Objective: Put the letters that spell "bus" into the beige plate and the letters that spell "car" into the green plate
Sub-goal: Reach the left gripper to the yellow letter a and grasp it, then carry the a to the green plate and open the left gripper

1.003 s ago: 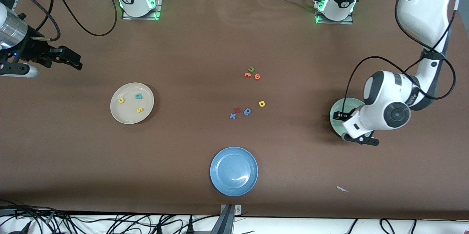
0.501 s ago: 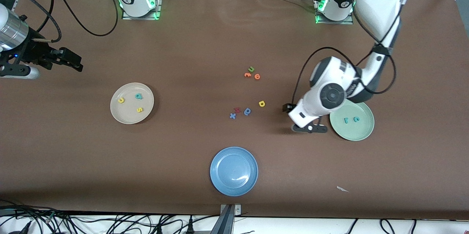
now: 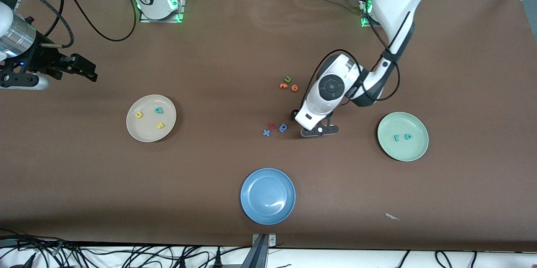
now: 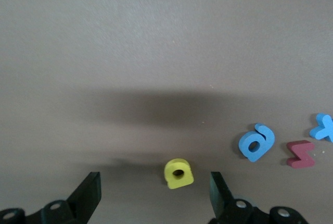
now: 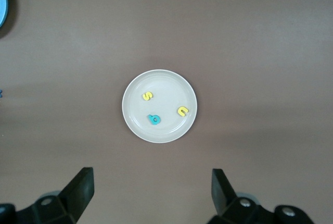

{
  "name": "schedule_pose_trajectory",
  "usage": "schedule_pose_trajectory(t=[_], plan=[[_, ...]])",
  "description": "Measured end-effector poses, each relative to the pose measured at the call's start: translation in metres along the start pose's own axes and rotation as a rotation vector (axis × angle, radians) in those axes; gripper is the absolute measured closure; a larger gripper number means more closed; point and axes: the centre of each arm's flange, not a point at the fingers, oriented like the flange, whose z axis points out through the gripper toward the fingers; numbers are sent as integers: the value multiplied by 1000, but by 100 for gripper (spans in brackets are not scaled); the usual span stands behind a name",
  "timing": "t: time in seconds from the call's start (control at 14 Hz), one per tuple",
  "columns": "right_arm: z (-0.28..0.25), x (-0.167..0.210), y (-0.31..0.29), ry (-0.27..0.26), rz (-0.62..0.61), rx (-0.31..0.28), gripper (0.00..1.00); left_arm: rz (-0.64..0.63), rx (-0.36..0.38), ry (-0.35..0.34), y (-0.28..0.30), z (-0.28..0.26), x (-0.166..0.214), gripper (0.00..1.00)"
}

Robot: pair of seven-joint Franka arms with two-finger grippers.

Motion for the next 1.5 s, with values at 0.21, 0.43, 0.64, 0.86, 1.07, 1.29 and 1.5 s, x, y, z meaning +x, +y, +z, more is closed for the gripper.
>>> schedule_pose_trajectory(t=[0.21,0.43,0.64,0.86,1.07,1.29,1.5], plan=[[0,0,-1,1,-2,0,0,-46,19,23,6,15,1,11],[-1,0,-1,1,-2,0,0,-62,16,25,5,20,9,20],[-1,0,-1,1,-2,0,0,-80,19,19,11,27,4,24],[-1,0,-1,1,-2,0,0,-82,18,19,17,28,-1,27],[-1,0,-1,1,-2,0,0,-82,18,19,19,28,-2,38],[-1,0,-1,1,-2,0,0,-81,20,17,20,29,-3,43],[-1,0,-1,1,-2,0,0,-79,26,12,22,30,-6,51]])
